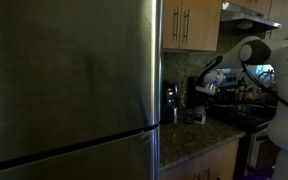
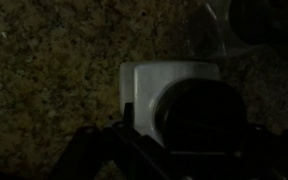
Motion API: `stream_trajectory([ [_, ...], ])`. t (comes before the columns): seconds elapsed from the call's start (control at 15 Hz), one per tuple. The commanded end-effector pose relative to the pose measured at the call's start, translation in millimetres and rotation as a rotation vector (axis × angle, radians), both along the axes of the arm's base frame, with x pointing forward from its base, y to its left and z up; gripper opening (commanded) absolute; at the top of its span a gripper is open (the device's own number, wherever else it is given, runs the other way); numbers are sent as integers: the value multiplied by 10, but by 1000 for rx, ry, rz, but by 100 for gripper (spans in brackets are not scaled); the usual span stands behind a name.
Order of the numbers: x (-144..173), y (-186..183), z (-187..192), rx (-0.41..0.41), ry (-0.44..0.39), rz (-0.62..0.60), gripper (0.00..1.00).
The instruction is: Slide the salt container near the edge of the countertop.
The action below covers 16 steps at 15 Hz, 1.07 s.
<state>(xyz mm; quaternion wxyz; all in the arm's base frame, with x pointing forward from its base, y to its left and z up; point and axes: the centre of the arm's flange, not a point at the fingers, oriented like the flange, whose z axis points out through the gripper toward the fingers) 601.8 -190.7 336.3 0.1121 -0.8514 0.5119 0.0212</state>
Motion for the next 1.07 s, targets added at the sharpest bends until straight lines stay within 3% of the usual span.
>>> stream_trajectory([
  [0.0, -298, 83, -187, -61, -89, -19, 55],
  [0.07, -317, 95, -173, -80, -114, -18, 55],
  [0.13, -323, 107, -136, -93, -116, -4, 95],
  [0.4, -399, 137, 129, -151, -116, 22, 100],
  [0.8, -499, 66, 1019, -323, -163, 31, 100],
  [1.0, -558, 74, 1304, -325, -211, 8, 100],
])
